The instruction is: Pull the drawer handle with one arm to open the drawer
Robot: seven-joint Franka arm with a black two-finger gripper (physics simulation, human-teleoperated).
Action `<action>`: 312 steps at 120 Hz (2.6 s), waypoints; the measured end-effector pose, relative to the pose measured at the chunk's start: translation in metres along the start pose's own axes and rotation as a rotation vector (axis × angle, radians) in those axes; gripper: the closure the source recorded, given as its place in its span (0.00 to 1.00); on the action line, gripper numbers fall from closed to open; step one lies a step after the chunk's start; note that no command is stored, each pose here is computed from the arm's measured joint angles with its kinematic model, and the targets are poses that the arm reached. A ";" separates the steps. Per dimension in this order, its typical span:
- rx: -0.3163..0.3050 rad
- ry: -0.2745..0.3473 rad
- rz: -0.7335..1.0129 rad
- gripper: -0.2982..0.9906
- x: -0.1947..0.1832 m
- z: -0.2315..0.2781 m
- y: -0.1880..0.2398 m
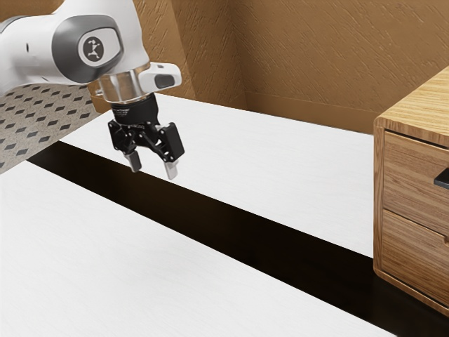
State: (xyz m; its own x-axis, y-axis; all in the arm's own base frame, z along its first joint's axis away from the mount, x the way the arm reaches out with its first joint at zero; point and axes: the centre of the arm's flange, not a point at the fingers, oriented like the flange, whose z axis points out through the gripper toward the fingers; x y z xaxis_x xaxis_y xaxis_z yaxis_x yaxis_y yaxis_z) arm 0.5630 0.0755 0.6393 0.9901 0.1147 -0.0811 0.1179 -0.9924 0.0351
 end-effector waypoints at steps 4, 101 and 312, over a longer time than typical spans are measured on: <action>0.000 0.000 0.001 0.23 0.000 0.000 0.001; -0.028 0.280 1.465 0.23 -0.227 -0.140 0.347; 0.310 0.595 2.054 0.23 -0.056 -0.009 0.478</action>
State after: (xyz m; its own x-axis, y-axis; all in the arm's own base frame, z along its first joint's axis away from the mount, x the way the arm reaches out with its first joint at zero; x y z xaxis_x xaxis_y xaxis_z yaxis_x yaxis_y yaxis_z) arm 0.5644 -0.4052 0.6699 -0.4177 -0.9042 0.0892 -0.8130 0.3282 -0.4809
